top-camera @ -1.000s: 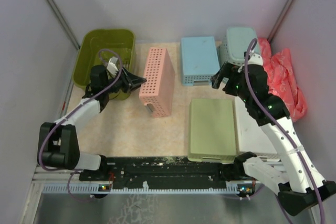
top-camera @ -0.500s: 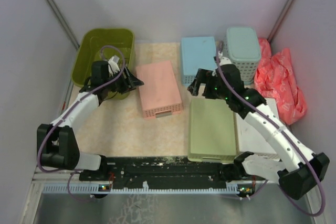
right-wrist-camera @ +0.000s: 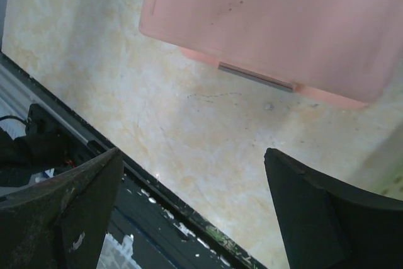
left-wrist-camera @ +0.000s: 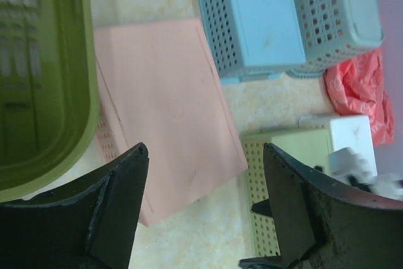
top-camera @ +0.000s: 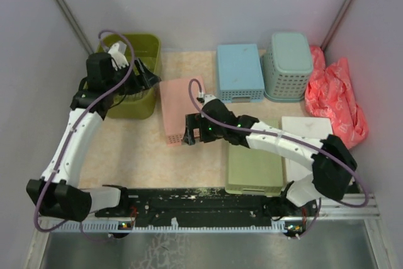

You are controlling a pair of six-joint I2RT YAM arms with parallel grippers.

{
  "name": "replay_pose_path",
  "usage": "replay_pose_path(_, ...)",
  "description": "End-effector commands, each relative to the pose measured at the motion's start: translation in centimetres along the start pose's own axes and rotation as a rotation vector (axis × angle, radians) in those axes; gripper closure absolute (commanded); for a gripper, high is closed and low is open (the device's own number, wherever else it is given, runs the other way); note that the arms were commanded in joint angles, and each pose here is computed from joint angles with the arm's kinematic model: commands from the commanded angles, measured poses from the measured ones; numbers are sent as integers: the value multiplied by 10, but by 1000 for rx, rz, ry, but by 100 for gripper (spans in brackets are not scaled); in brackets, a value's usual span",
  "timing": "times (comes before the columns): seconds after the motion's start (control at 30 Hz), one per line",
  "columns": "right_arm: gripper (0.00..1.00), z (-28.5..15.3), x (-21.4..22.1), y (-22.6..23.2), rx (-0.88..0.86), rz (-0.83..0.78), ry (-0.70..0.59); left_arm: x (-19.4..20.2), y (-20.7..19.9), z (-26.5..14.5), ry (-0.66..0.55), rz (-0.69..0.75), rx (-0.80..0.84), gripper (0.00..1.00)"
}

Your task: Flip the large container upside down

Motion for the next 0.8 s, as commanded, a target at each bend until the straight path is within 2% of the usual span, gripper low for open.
replay_pose_path(0.0, 6, 35, 7, 28, -115, -1, 8, -23, 2, -39, -83, 103, -183, 19)
replay_pose_path(0.1, 6, 58, 7, 39, -106, 6, 26, -33, 7, -53, -103, 137, -278, 14)
replay_pose_path(0.23, 6, 96, -1, 41, 1, 110, 1, -39, 6, -64, -118, 124, -320, 11)
replay_pose_path(0.37, 5, 123, -34, 45, 59, 255, -156, -37, 7, -65, -97, 101, -337, 8)
replay_pose_path(0.57, 6, 152, -113, 16, 53, 492, -404, -37, 11, -69, -89, 95, -387, 4)
replay_pose_path(0.67, 7, 170, -148, 11, 40, 485, -407, -33, 14, -68, -58, 104, -402, 1)
replay_pose_path(0.77, 7, 175, -164, 14, 16, 439, -346, -27, 17, -63, -32, 118, -389, 0)
Point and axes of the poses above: each gripper's point midway between its finger pads, its own z axis out along the fingers, its own y axis along the line the jaws close on, x = y × z, the point moved 7 cm from there along -z, back along the fingers, and after that the axes turned 11 degrees about z, right-handed, at the moved point
